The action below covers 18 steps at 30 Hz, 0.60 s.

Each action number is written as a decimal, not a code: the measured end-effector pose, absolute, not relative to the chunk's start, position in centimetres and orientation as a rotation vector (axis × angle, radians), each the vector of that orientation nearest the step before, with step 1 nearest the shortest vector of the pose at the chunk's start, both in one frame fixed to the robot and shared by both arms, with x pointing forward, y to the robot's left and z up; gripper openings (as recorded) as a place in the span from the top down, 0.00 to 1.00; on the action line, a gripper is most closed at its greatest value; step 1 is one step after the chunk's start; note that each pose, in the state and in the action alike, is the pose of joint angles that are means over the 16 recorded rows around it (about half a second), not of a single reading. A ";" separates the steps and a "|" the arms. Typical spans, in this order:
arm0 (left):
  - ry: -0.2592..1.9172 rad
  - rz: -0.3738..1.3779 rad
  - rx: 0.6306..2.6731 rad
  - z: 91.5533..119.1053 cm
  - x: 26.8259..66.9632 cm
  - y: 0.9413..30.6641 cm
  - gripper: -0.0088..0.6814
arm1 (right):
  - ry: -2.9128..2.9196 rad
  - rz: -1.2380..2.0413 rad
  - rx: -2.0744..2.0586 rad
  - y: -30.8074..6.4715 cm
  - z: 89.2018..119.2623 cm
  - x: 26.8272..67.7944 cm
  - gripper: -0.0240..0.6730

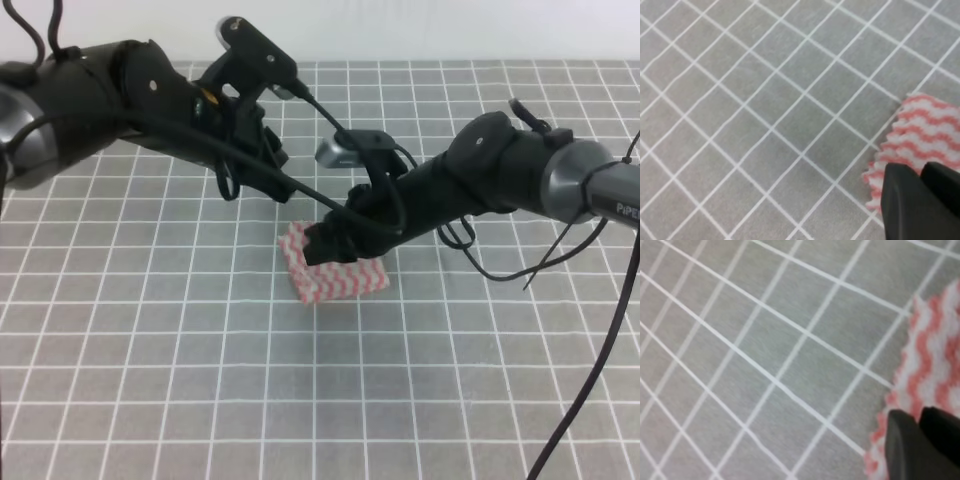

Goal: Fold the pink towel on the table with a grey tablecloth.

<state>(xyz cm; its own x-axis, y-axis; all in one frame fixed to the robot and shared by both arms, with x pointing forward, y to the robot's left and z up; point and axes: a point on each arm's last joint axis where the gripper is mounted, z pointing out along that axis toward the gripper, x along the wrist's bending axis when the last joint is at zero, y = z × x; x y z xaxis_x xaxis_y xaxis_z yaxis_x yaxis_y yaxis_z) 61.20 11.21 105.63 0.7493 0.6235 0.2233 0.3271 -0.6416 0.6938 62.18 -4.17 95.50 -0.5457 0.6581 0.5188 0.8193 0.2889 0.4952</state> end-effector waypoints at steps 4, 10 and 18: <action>0.716 0.603 2.301 105.6 61.3 11.4 0.91 | -2.353 -1.067 -1.357 -4.4 94.7 62.3 0.93; 0.737 0.586 2.287 105.7 61.3 11.4 0.91 | -2.374 -1.060 -1.359 -4.9 94.8 62.5 0.99; 0.784 0.473 2.268 105.0 61.0 11.0 0.91 | -2.437 -1.115 -1.378 -7.1 97.2 63.3 0.99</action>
